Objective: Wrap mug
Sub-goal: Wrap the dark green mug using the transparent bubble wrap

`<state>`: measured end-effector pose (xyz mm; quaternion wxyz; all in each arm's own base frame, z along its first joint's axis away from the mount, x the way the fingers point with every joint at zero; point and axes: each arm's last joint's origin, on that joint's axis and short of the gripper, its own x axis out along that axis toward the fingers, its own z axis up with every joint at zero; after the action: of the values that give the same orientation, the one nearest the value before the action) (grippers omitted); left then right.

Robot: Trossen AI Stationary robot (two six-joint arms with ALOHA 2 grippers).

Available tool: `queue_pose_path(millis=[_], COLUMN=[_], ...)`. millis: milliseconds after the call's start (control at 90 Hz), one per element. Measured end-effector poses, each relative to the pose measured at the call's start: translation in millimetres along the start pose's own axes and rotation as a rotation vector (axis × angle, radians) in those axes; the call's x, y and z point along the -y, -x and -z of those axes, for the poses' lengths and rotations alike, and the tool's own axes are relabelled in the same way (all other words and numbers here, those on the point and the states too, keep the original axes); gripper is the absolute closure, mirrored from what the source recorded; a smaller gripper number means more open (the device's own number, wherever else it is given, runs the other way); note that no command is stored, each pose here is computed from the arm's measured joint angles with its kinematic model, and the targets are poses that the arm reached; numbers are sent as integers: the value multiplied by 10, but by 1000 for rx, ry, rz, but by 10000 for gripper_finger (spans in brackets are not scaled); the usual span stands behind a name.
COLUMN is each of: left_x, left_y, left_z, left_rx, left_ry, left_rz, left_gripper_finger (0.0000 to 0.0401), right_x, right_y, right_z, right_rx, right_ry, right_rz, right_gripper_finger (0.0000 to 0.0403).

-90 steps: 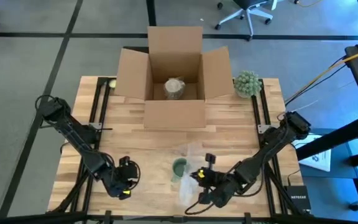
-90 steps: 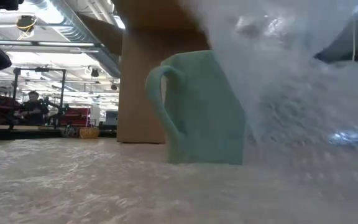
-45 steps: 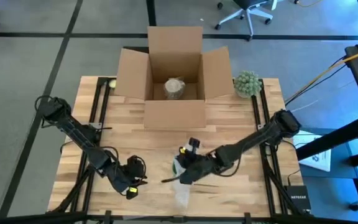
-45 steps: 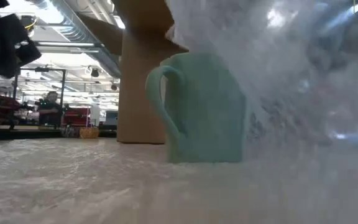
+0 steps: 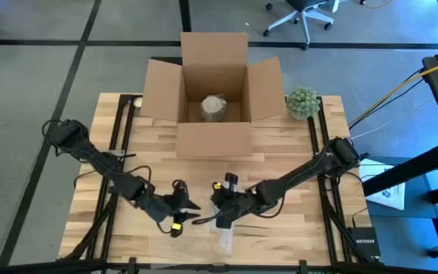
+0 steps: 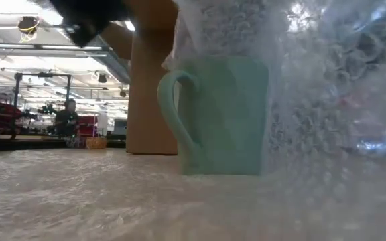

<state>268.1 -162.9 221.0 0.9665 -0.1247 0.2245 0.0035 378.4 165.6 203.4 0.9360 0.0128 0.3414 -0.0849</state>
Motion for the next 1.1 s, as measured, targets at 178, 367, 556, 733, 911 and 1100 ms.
queue_pose_path(millis=[178, 367, 556, 733, 911, 1100], left_x=[-148, -251, -289, -282, -234, -275], left_y=[-155, -453, -634, -652, -646, -662], left_z=[-123, 5, 206, 243, 226, 206], left_rx=[51, 8, 10, 15, 57, 62], left_ry=[-32, 0, 2, -35, -82, -114], left_rz=[14, 51, -96, -120, -97, -114], left_gripper_finger=[307, 307, 308, 308, 308, 308], right_x=[2, 29, 57, 68, 67, 60], right_y=[-2, -15, -31, -14, 160, 567], right_z=[-6, -8, -18, -27, -201, -592], right_rx=[5, -8, -10, -7, -20, -161], right_ry=[16, 16, -5, -13, -20, 15], right_rz=[0, -4, -5, 10, -34, -111], right_gripper_finger=[402, 402, 369, 307, 273, 269])
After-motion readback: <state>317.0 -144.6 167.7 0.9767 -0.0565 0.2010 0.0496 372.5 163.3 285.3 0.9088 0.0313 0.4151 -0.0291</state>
